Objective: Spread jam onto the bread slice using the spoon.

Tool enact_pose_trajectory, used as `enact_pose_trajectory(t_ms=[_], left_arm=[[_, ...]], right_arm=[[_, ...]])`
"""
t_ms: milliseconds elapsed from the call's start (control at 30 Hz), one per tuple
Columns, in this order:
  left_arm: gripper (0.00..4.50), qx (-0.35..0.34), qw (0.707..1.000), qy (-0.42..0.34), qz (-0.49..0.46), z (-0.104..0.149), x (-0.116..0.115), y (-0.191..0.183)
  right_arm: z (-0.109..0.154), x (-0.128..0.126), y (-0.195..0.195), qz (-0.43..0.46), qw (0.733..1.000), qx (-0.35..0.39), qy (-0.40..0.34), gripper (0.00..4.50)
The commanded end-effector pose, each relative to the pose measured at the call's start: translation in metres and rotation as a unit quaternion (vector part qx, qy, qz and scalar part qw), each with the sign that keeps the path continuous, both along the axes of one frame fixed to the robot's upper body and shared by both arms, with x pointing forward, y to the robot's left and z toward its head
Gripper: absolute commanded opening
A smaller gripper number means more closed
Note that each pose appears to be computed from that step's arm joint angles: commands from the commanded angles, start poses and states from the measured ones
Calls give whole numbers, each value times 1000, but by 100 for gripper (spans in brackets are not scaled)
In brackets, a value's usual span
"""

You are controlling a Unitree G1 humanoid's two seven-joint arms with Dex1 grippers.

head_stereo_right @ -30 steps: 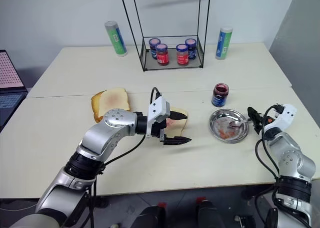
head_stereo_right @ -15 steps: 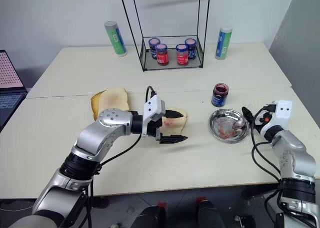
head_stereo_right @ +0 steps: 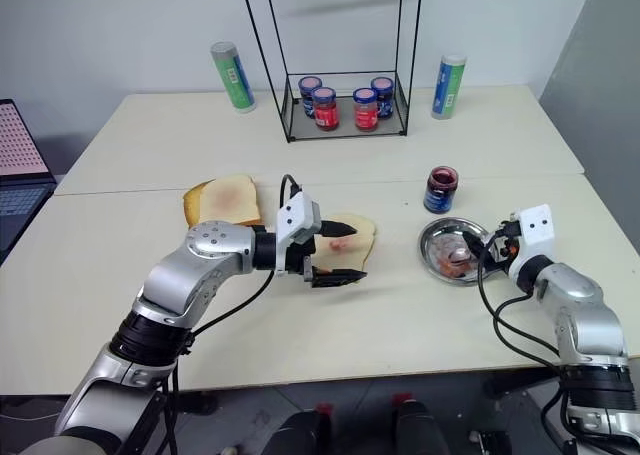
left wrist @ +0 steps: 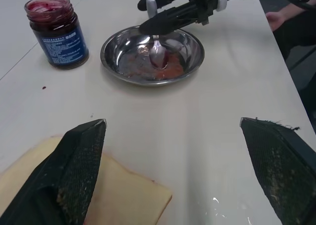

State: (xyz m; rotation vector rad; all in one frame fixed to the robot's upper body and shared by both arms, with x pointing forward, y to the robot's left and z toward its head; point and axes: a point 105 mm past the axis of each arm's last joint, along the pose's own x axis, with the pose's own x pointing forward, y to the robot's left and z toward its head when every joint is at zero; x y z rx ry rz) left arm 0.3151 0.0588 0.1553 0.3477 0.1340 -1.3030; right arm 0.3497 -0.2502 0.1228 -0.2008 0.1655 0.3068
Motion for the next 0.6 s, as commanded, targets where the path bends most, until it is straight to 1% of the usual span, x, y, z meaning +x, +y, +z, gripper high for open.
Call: enact_pose_trajectory(t_ms=[33, 200, 300, 433, 533, 600], left_arm=[[450, -11, 1000, -29, 0, 16, -2, 3], [450, -8, 1000, -27, 3, 15, -2, 6], [450, -8, 1000, -28, 6, 15, -1, 8], [450, -5, 999, -32, 13, 18, 1, 12], [450, -2, 999, -34, 24, 18, 3, 18], [450, -5, 999, -34, 40, 22, 6, 27]], right_arm=[[11, -1, -1, 20, 998, -46, -24, 442], [10, -6, -3, 48, 993, -110, -13, 442], [11, -7, -4, 63, 989, -130, -11, 442], [20, -10, -4, 78, 986, -146, -17, 442], [34, -11, -3, 80, 988, -130, -28, 442], [51, -12, 0, 79, 992, -90, -41, 442]])
